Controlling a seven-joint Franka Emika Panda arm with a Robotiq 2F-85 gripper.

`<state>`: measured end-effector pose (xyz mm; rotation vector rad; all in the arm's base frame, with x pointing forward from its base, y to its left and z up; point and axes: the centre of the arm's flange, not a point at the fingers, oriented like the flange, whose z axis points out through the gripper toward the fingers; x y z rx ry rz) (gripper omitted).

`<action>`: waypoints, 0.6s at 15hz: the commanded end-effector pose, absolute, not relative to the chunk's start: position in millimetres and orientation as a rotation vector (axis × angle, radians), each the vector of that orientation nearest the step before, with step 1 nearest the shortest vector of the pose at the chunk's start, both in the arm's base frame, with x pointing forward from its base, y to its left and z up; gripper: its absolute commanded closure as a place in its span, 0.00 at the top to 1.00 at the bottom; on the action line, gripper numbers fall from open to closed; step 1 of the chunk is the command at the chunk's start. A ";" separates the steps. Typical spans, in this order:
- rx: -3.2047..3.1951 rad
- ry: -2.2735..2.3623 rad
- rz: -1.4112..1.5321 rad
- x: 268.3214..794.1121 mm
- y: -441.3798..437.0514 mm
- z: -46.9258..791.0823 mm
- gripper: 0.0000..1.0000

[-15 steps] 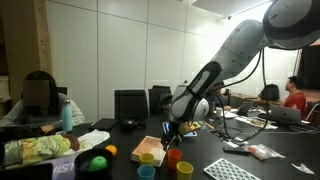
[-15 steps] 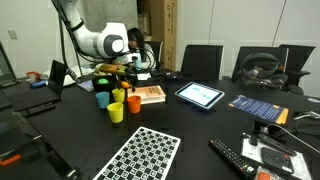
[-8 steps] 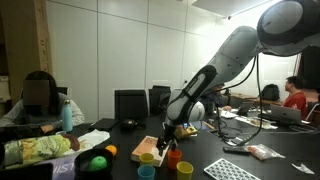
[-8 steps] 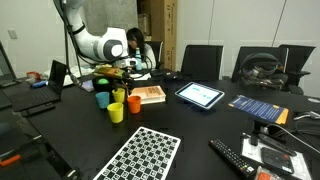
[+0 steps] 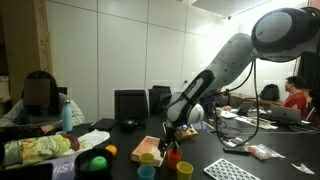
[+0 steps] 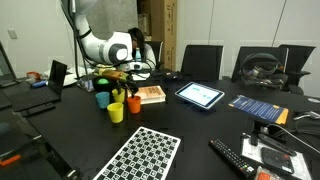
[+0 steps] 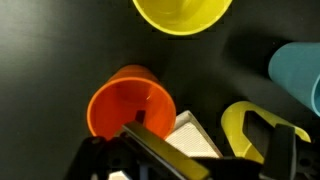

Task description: Stack the cups together

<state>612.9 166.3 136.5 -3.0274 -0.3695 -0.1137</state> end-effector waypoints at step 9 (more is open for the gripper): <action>-2.990 -0.340 -0.087 624.7 161.6 125.4 0.43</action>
